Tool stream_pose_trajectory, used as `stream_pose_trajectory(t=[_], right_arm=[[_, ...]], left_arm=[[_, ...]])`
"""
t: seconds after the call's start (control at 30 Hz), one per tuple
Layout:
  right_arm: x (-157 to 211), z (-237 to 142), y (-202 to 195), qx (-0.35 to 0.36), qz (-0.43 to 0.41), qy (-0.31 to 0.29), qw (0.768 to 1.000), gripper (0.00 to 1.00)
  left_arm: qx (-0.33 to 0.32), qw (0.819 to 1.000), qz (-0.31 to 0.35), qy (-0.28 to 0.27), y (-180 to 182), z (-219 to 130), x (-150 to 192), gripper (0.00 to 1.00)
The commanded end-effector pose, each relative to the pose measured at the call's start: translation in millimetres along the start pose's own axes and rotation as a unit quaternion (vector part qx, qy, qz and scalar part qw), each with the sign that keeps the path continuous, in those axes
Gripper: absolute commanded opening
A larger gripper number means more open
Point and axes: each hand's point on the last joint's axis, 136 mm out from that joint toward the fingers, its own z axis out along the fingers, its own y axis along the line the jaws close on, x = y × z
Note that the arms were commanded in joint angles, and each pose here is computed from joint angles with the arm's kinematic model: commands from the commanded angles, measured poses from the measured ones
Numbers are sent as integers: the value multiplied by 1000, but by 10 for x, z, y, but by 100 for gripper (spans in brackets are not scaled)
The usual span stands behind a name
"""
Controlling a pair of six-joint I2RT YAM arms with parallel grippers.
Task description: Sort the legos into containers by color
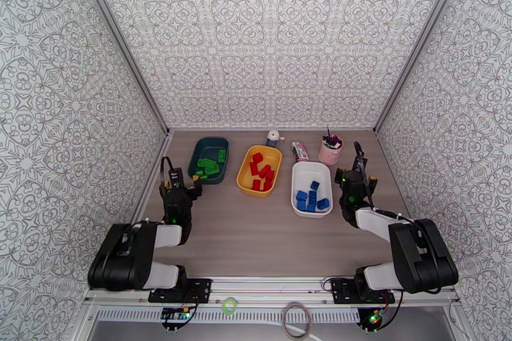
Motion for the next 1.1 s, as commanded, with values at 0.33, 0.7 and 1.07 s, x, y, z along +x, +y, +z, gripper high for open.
stream_pose_trajectory(t=[0.33,0.7,1.07], right_arm=[[-29,63,272,-68,-29,-13,997,99],[-10,97,312,-69,-33,-5,997,99],[-30,70,275,-69,-29,-12,997,99]], left_arm=[[27,1000,-3,7,-191,295,-157,99],[26,999,-22,14,-107,329,-143,99],[27,999,-23,14,-111,328,-146,99]])
